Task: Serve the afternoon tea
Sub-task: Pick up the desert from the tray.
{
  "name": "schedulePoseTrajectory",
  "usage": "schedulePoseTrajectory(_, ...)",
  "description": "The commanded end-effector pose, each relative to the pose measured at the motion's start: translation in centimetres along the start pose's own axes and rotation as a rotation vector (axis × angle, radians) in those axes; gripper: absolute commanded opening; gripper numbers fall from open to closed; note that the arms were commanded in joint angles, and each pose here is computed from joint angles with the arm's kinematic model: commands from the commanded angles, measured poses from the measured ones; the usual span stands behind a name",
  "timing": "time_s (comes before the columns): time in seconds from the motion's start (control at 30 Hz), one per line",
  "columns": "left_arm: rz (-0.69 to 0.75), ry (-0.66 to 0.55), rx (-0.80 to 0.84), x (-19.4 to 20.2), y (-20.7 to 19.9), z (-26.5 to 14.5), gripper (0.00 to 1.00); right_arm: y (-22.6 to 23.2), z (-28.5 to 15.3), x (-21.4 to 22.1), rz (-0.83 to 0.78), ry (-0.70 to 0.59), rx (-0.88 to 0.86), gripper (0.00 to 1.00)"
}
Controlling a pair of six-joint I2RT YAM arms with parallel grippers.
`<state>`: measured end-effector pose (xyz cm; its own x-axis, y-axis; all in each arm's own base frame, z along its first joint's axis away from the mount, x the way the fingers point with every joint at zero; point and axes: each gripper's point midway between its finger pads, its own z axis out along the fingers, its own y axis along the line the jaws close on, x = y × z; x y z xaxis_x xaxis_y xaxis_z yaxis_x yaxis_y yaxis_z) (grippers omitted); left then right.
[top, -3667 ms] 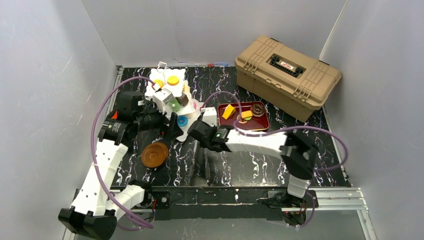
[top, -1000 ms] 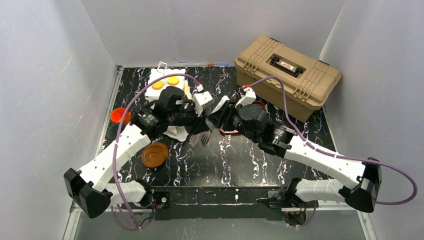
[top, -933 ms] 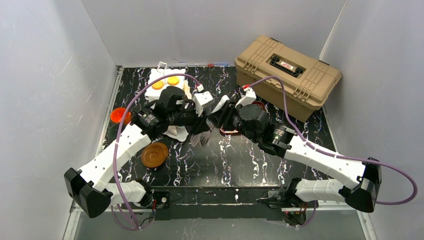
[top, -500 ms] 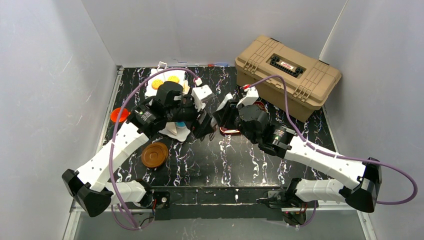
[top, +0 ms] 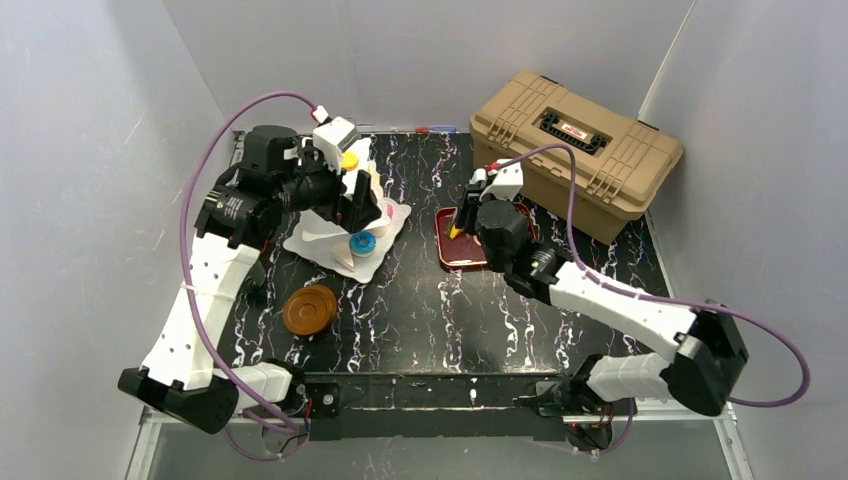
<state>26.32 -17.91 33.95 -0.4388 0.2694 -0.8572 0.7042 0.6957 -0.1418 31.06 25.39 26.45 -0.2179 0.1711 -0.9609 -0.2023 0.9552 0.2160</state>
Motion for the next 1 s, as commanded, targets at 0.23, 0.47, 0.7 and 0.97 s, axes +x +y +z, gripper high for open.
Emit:
schedulePoseTrajectory(0.23,-0.112,0.078,-0.013,1.6,1.7,-1.7,0.98,-2.7,7.1,-0.2,0.015,-0.150,0.148,0.53)
schedulePoseTrajectory(0.47,-0.109,0.051,-0.015,1.3,2.0,-1.9,0.98,-2.3,9.0,1.3,0.044,-0.155,0.164,0.56)
schedulePoseTrajectory(0.7,-0.109,0.047,-0.009,1.3,1.9,-2.0,0.98,-2.8,9.9,1.6,0.044,-0.178,0.216,0.61)
schedulePoseTrajectory(0.97,-0.104,0.028,-0.006,1.2,1.8,-2.3,0.98,-2.8,11.1,2.3,0.050,-0.200,0.242,0.62)
